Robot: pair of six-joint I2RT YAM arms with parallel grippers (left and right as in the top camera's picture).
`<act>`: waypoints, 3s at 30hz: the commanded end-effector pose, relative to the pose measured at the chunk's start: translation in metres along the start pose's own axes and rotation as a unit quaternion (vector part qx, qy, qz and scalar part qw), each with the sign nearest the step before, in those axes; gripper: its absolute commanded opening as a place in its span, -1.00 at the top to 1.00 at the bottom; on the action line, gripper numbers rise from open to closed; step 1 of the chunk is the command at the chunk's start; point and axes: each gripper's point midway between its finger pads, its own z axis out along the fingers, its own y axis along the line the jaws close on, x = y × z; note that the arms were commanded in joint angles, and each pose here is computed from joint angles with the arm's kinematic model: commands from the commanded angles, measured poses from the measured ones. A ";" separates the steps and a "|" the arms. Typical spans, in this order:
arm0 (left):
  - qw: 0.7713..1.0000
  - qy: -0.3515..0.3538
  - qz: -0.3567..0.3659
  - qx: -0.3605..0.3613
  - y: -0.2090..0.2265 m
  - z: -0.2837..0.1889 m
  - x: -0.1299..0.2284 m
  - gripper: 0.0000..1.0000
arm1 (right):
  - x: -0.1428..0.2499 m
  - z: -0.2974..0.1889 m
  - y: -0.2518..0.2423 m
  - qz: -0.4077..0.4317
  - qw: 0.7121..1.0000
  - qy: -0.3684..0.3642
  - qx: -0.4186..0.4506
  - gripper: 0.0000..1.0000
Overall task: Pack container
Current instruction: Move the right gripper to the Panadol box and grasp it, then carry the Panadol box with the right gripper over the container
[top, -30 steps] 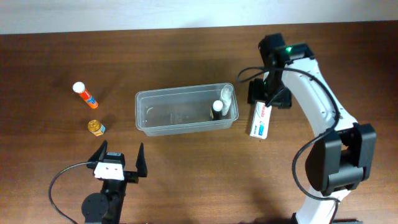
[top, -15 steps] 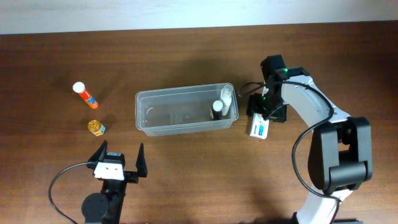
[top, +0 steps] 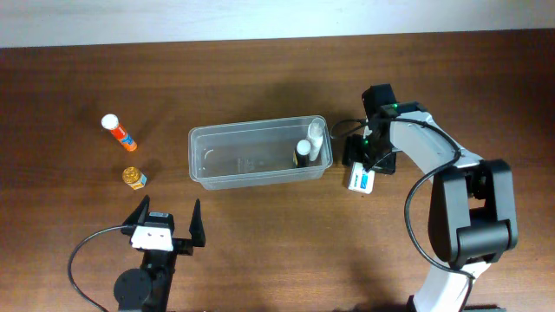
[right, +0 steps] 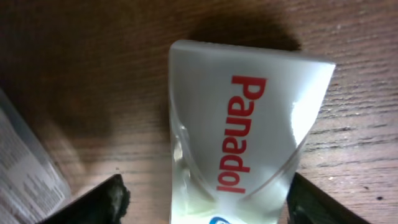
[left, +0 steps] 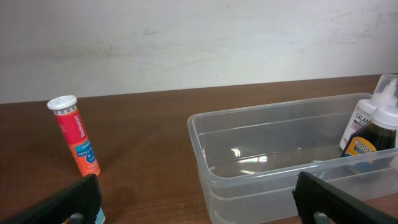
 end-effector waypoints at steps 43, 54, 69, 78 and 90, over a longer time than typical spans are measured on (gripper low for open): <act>1.000 0.001 0.008 -0.002 0.000 0.000 0.002 -0.99 | -0.045 -0.222 0.113 -0.302 0.939 -0.167 0.006 0.23; 1.000 0.001 0.008 -0.002 0.000 0.000 0.002 -0.99 | 0.032 -0.207 0.223 -0.556 0.814 -0.166 -0.012 0.23; 1.000 0.001 0.008 -0.002 0.000 0.000 0.002 -0.99 | 0.062 -0.139 0.251 -0.654 0.750 -0.068 -0.078 0.23; 1.000 0.001 0.008 -0.002 0.000 0.000 0.002 -0.99 | 0.060 -0.087 0.249 -0.682 0.728 -0.014 -0.070 0.24; 1.000 0.001 0.008 -0.002 0.000 0.000 0.002 -0.99 | 0.047 -0.061 0.244 -0.708 0.705 -0.006 -0.039 0.22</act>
